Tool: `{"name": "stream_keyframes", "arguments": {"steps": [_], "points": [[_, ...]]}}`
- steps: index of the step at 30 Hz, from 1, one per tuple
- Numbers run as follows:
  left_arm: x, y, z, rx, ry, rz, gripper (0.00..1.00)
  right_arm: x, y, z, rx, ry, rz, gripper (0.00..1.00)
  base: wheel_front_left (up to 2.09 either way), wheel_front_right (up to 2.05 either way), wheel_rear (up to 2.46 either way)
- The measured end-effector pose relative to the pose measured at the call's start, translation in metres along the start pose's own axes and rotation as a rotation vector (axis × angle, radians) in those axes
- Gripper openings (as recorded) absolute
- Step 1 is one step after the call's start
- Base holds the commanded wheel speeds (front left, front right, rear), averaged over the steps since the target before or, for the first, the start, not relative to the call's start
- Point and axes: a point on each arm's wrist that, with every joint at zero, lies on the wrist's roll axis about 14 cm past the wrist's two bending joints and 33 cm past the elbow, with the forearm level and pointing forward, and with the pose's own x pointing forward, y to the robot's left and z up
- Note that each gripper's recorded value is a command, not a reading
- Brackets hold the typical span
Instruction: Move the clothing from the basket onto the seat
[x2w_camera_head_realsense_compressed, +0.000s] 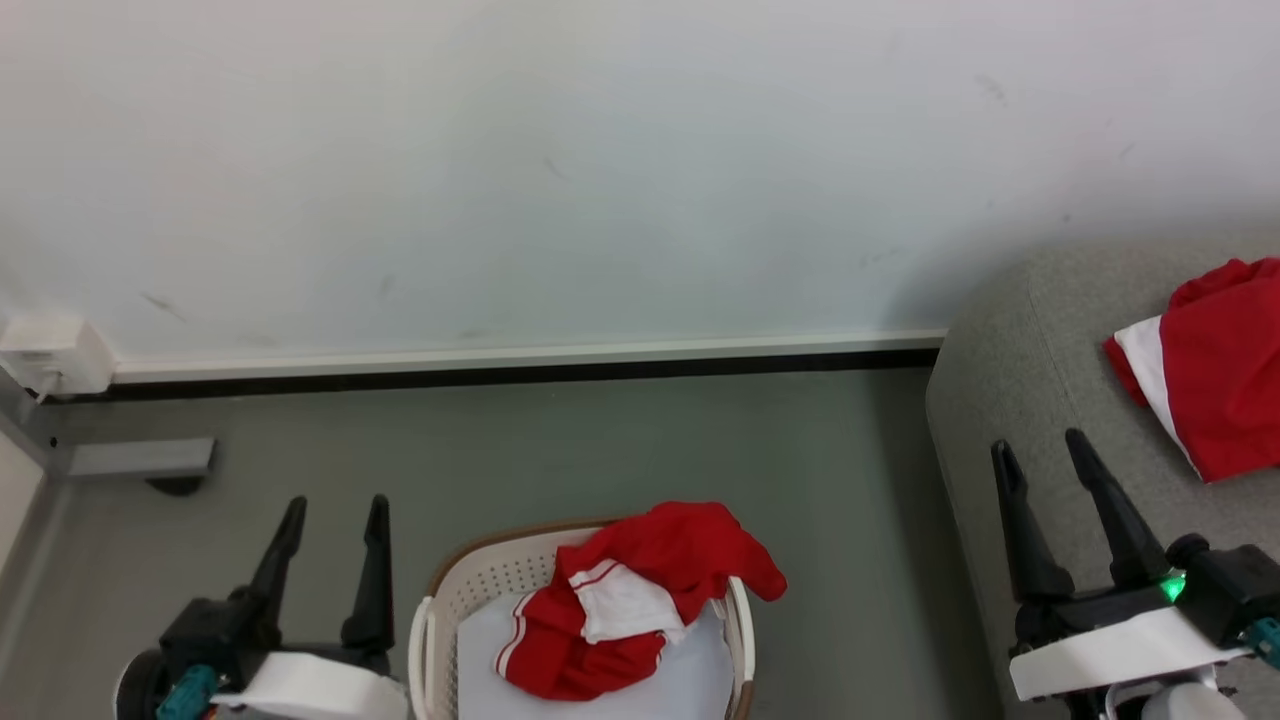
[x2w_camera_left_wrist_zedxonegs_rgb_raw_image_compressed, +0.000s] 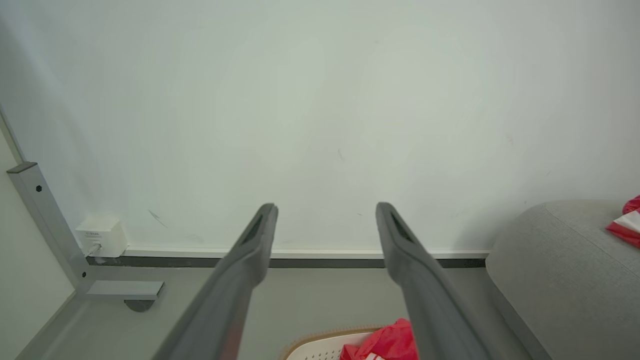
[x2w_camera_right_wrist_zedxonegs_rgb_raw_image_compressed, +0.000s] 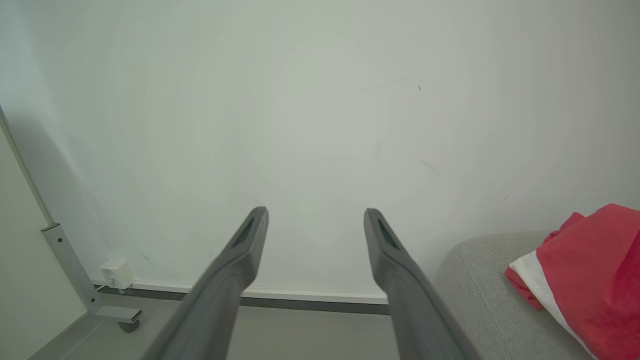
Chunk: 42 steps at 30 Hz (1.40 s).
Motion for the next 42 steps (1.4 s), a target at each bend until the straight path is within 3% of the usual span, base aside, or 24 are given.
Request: {"name": "stream_keyframes", "arguments": {"steps": [9,19,28,36,42], "points": [[0.045,-0.016,-0.022,-0.017,0.029,-0.065,1.0,0.035,-0.018,-0.005,-0.013,-0.005,-0.022,1.0,0.0,0.0,0.0],[0.079,-0.04,-0.105,-0.051,0.227,-0.159,1.0,0.071,-0.037,-0.019,-0.027,-0.003,-0.042,1.0,0.0,0.0,0.0],[0.105,-0.06,-0.199,-0.051,0.464,-0.244,1.0,0.098,-0.056,-0.034,-0.043,-0.008,-0.069,1.0,0.0,0.0,0.0],[0.096,-0.079,-0.294,-0.077,0.782,-0.296,1.0,0.112,-0.078,-0.049,-0.059,-0.001,-0.112,1.0,0.0,0.0,0.0],[0.084,-0.075,-0.351,-0.106,0.981,-0.28,1.0,0.117,-0.094,-0.061,-0.08,0.012,-0.143,1.0,0.0,0.0,0.0]]}}
